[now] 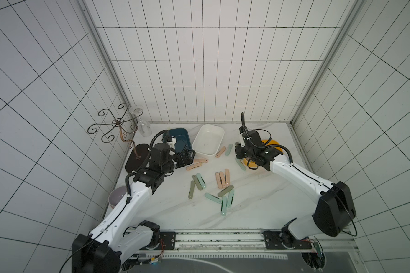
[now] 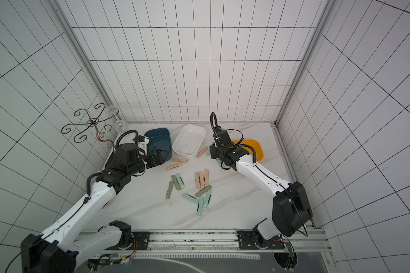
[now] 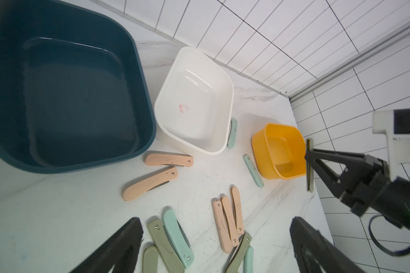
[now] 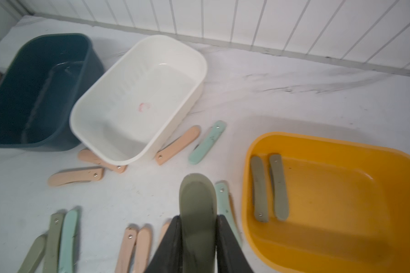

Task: Place the fruit knives into the storage box by color
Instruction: Pick up the fruit knife from the center of the board, then place the fruit knife in the storage box.

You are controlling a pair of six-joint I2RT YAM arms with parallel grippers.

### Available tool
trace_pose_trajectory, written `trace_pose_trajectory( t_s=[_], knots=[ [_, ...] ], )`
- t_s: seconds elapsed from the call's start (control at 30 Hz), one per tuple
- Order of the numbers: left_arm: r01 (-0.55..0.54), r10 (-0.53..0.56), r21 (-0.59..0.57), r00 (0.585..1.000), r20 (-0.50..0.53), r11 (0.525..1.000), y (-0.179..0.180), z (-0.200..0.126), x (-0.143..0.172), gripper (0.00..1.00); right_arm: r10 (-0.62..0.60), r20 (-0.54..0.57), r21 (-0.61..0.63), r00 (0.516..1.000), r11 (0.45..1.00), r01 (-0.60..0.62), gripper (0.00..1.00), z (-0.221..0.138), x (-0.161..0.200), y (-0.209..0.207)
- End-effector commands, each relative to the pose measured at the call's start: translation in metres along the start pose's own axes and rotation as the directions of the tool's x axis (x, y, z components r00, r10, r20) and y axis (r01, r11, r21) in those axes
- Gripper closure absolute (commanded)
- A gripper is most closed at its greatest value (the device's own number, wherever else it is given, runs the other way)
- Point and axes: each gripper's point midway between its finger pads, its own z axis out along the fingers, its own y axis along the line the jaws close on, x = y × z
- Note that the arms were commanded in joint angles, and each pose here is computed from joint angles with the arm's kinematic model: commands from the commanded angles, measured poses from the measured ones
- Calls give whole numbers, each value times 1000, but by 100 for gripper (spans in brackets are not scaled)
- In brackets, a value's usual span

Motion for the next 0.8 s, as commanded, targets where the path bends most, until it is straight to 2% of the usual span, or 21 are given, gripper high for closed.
trace_pose_trajectory(
  t_s=[0.0, 0.1, 0.27, 0.77],
  knots=[
    [-35, 35, 22, 999, 12, 999, -20, 5, -5, 3, 1, 39, 40, 999, 999, -3, 75, 0, -20, -39],
    [-51, 51, 35, 999, -10, 998, -30, 11, 0, 3, 51, 59, 114, 997, 992, -57, 75, 9, -26, -82],
    [-58, 59, 34, 998, -20, 998, -34, 15, 3, 3, 77, 62, 179, 995, 980, -87, 75, 28, -20, -122],
    [-57, 58, 30, 998, -32, 998, -34, 17, 4, 3, 57, -59, 224, 997, 974, -43, 74, 96, 19, -141]
  ],
)
